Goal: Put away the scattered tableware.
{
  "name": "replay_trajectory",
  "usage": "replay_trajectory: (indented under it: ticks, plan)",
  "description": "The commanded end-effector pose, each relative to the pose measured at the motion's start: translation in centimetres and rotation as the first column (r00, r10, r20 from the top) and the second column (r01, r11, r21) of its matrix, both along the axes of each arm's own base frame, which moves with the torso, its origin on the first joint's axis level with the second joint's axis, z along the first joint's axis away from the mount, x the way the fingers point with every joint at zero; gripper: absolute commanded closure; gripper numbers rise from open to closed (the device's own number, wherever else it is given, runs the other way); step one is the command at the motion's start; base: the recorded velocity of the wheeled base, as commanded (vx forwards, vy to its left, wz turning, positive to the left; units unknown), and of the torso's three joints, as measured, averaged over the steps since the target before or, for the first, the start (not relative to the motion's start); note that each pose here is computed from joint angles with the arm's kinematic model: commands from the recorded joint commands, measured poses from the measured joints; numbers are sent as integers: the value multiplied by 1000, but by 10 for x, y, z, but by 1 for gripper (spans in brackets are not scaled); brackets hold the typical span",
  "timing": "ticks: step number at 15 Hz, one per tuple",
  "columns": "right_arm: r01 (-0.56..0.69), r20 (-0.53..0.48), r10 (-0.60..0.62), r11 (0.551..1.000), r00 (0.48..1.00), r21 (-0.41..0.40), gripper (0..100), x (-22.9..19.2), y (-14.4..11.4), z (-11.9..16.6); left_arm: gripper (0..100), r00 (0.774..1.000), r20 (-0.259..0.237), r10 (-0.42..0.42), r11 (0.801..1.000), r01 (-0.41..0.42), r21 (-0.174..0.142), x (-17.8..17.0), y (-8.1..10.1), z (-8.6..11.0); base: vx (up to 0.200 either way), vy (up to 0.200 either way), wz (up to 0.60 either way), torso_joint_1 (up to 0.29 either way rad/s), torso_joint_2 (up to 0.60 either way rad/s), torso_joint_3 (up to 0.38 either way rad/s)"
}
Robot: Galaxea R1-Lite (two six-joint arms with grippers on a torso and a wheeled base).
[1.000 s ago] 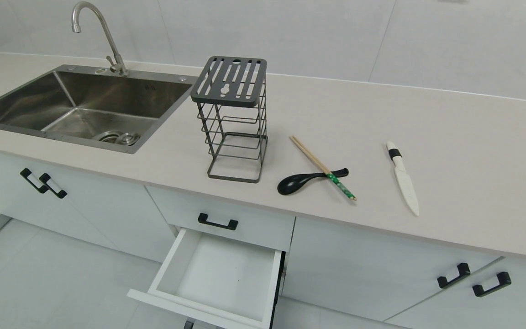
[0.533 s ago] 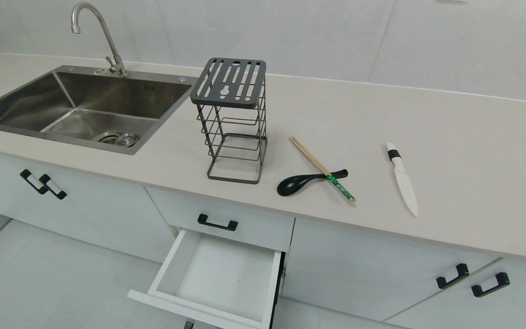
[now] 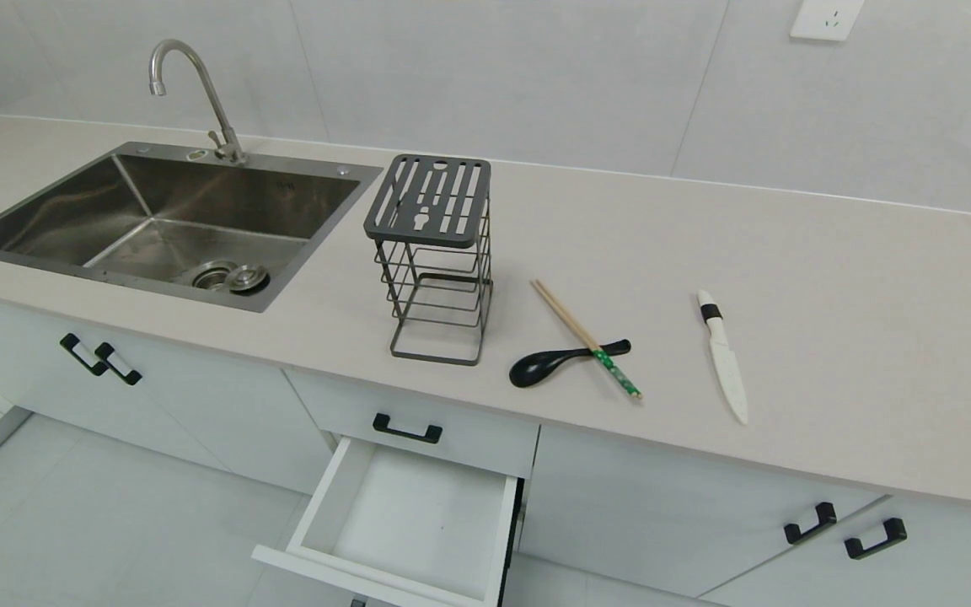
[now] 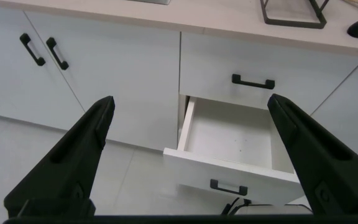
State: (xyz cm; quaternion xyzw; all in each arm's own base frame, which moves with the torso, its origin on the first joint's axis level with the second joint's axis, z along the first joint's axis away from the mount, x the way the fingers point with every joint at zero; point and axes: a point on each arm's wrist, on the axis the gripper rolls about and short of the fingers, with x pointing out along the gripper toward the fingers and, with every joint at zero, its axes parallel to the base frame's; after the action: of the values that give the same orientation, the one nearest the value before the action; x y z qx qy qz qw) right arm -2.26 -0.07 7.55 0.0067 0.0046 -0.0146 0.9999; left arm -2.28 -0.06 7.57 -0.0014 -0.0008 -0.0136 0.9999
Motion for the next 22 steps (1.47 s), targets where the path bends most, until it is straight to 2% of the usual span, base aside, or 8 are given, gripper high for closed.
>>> replay_trajectory:
  ticks: [1,3,4,8,9,11,15,22]
  plan:
    - [0,-3,0,1000,1000,0,100,0,0,0,0,1000,-2,0,1000,0,0,0,0,0,0,0,0,51,-76,-36]
    - [-2,-1,2,1000,1000,2,100,0,0,0,0,1000,-2,0,1000,0,0,0,0,0,0,0,0,0,0,0]
    - [-1,-1,1,1000,1000,5,0,0,0,0,0,1000,0,0,1000,0,0,0,0,0,0,0,0,0,0,0]
    - [-47,75,48,999,996,-4,0,-2,1,13,0,1000,-2,0,1000,0,0,0,0,0,0,0,0,0,0,0]
    - [-75,245,78,997,966,-22,0,-13,1,55,0,1000,-2,0,1000,0,0,0,0,0,0,0,0,0,0,0]
    - [-156,263,163,987,951,-48,0,-14,3,90,0,1000,-2,0,1000,0,0,0,0,0,0,0,0,0,0,0]
    - [-374,74,376,927,924,-31,0,10,7,101,0,1000,0,0,1000,0,0,0,0,0,0,0,0,0,0,0]
    - [-442,-207,447,894,870,73,0,89,15,129,0,1000,-2,0,1000,0,0,0,0,0,0,0,0,0,0,0]
